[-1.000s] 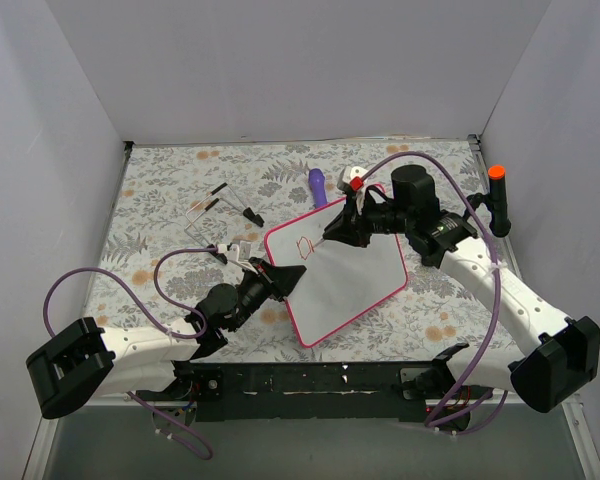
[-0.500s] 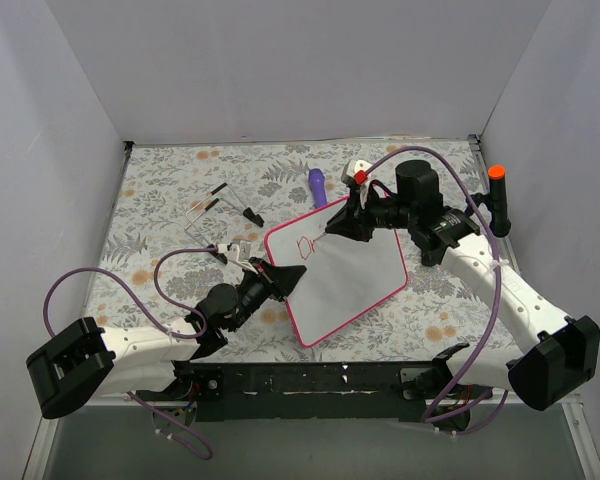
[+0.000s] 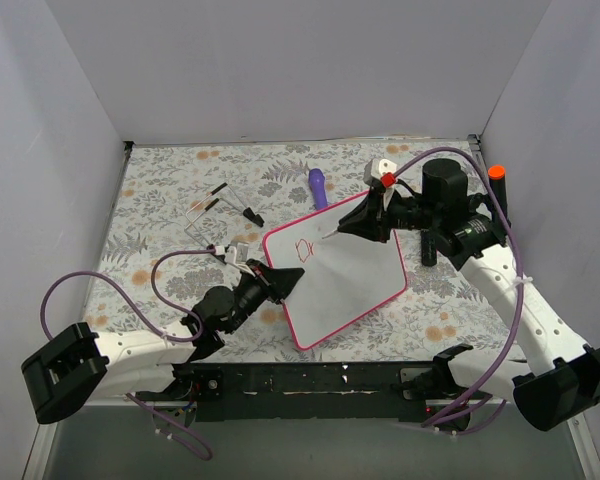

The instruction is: Write a sentence on the whiteboard

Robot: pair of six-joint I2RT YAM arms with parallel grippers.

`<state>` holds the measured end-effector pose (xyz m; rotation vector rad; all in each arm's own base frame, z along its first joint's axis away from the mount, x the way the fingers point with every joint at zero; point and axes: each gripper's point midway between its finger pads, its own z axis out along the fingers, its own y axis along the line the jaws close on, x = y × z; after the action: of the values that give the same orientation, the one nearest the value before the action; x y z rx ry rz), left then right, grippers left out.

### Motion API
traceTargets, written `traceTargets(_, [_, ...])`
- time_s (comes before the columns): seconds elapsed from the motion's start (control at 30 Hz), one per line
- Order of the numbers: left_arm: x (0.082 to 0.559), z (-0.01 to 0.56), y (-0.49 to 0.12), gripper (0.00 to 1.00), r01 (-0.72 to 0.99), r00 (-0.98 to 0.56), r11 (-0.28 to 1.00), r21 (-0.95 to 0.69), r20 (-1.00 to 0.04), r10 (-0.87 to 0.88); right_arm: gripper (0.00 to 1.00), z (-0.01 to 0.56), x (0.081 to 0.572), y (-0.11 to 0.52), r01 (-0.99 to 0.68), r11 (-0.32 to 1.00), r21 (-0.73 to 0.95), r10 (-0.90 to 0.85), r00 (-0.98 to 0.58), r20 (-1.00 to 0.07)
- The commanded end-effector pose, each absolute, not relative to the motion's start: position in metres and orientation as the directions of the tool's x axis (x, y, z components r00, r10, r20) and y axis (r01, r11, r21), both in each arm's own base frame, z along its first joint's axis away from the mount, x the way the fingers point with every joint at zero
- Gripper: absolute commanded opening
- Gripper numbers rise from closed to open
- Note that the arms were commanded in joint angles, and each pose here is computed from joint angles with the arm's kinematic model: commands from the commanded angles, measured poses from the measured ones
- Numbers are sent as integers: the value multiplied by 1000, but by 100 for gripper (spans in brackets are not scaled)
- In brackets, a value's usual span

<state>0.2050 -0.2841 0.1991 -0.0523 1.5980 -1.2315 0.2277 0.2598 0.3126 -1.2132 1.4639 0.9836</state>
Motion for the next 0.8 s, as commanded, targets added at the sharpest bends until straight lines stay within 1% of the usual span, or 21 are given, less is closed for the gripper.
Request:
traceTargets(0.0, [203, 254, -272, 0, 581, -356, 346, -736, -613, -706, 1, 321, 213, 253, -992, 122, -30, -192, 6, -981])
traceTargets(0.37, [204, 254, -270, 0, 574, -347, 352, -740, -609, -713, 1, 311, 209, 248, -997, 78, 6, -178, -20, -984])
traceTargets(0.77, [205, 256, -273, 0, 566, -361, 335, -753, -592, -721, 1, 303, 219, 250, -994, 103, 45, -186, -64, -980])
